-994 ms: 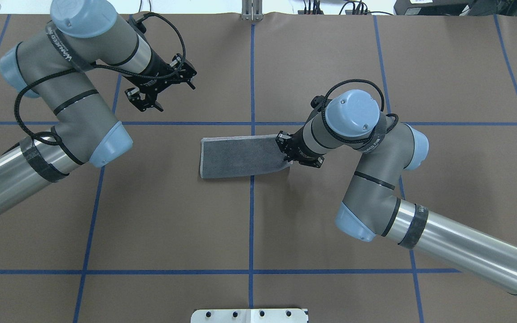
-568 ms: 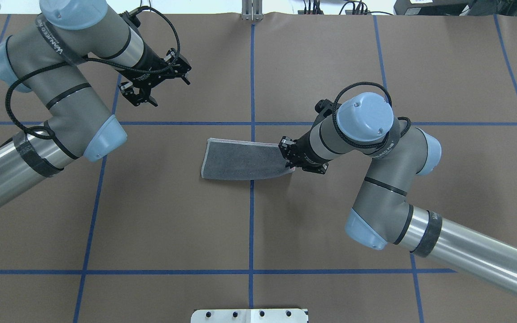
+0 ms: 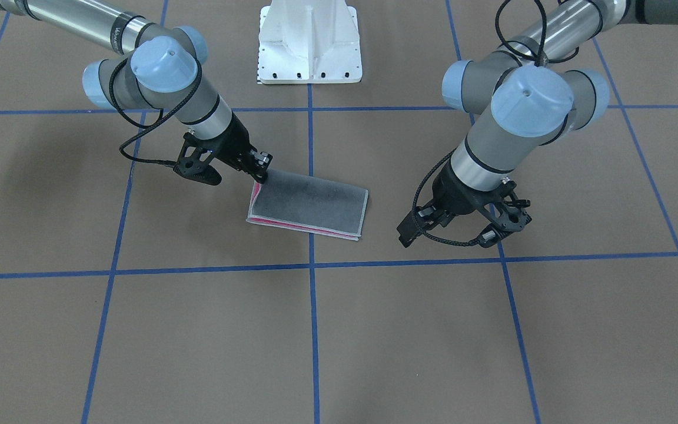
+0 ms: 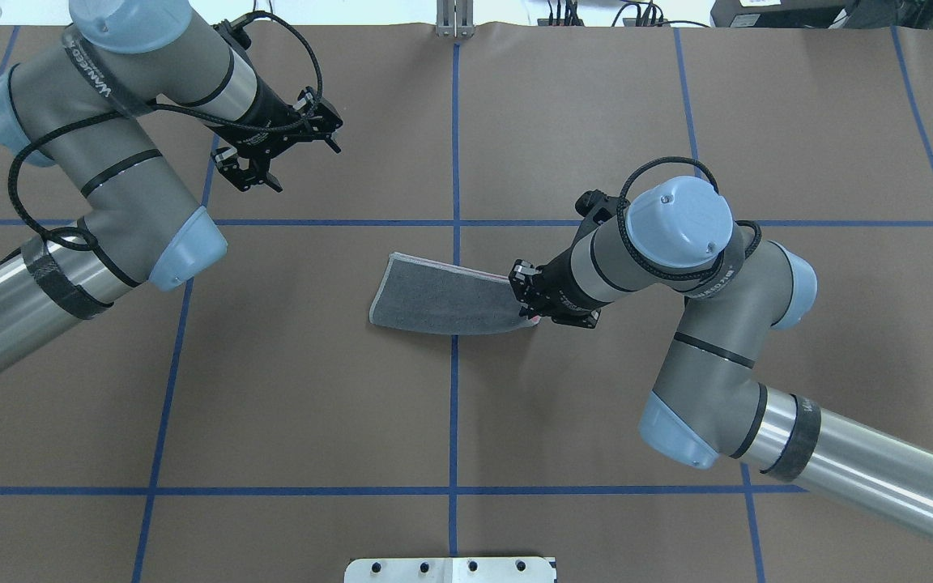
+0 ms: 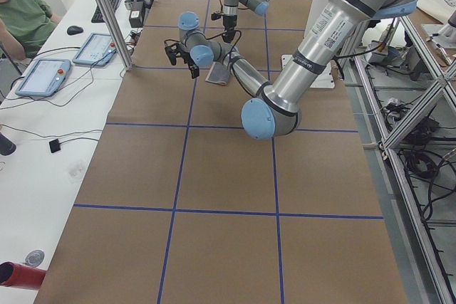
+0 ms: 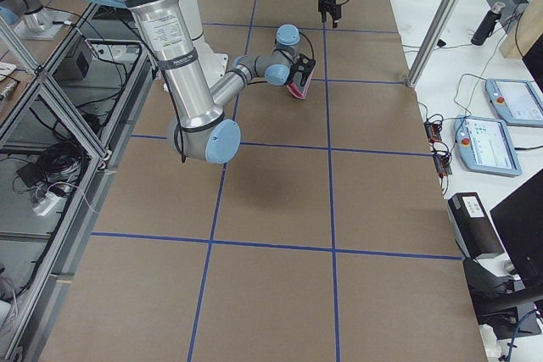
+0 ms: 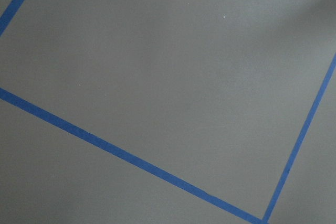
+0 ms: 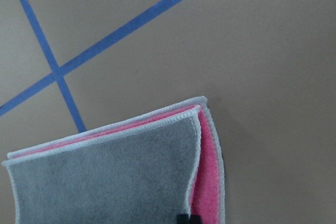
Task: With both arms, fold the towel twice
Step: 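Fold the strip end with the right gripper toward the robot and release, then lower the left gripper to the folded towel while the right gripper withdraws, then grasp the near end of the grey strip with the left gripper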
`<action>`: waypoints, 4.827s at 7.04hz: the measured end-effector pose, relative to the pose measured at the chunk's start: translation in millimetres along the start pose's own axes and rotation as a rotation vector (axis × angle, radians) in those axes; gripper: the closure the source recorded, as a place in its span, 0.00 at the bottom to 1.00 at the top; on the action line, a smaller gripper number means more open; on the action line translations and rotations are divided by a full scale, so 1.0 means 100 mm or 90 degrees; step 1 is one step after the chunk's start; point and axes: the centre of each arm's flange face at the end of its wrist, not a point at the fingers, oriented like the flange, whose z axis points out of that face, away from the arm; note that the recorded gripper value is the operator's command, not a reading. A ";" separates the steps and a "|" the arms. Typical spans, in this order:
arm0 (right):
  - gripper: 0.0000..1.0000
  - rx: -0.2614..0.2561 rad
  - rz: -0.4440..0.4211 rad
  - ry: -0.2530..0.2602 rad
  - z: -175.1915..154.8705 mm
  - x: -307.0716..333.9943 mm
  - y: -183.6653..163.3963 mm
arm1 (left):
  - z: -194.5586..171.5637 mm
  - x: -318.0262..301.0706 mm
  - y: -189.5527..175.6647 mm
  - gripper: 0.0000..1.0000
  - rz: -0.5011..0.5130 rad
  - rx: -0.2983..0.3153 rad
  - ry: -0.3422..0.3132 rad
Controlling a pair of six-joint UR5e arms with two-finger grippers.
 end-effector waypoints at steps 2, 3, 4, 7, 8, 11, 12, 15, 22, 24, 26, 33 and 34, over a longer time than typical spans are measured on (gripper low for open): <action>1.00 -0.044 -0.027 -0.008 0.06 -0.05 0.50 | 0.01 -0.02 -0.02 0.00 -0.001 0.001 -0.002; 1.00 -0.072 -0.046 -0.014 0.13 -0.14 0.83 | 0.02 -0.06 -0.04 0.00 -0.003 0.002 -0.004; 1.00 -0.098 -0.063 -0.024 0.17 -0.28 1.14 | 0.02 -0.09 -0.06 0.00 -0.006 0.003 -0.006; 0.37 -0.135 -0.091 -0.042 0.29 -0.70 1.66 | 0.05 -0.21 -0.11 0.00 -0.004 0.004 -0.014; 0.01 -0.137 -0.093 -0.043 0.35 -0.81 1.71 | 0.06 -0.22 -0.12 0.00 -0.001 0.005 -0.015; 0.00 -0.135 -0.091 -0.047 0.37 -0.91 1.73 | 0.07 -0.25 -0.13 0.00 0.004 0.008 -0.016; 0.00 -0.131 -0.090 -0.052 0.31 -0.92 1.65 | 0.07 -0.26 -0.13 0.00 0.005 0.009 -0.015; 0.00 -0.080 -0.080 -0.052 0.02 -0.81 0.75 | 0.07 -0.30 -0.09 0.00 0.019 0.005 -0.014; 0.00 -0.011 -0.185 -0.021 -0.86 0.03 -1.23 | 0.36 -0.81 2.38 0.00 -0.031 -0.027 0.016; 0.00 -0.009 -0.185 -0.021 -0.87 0.04 -1.25 | 0.64 -1.09 2.99 0.00 -0.015 -0.038 -0.010; 0.00 -0.008 -0.184 -0.020 -0.86 0.04 -1.25 | 0.82 -1.26 3.47 0.00 -0.002 -0.054 -0.028; 0.00 -0.008 -0.181 -0.024 -0.87 0.00 -1.23 | 1.01 -1.33 3.62 0.19 0.010 -0.047 -0.044; 0.00 -0.008 -0.181 -0.024 -0.87 0.00 -1.23 | 1.02 -1.33 3.62 0.29 0.009 -0.047 -0.045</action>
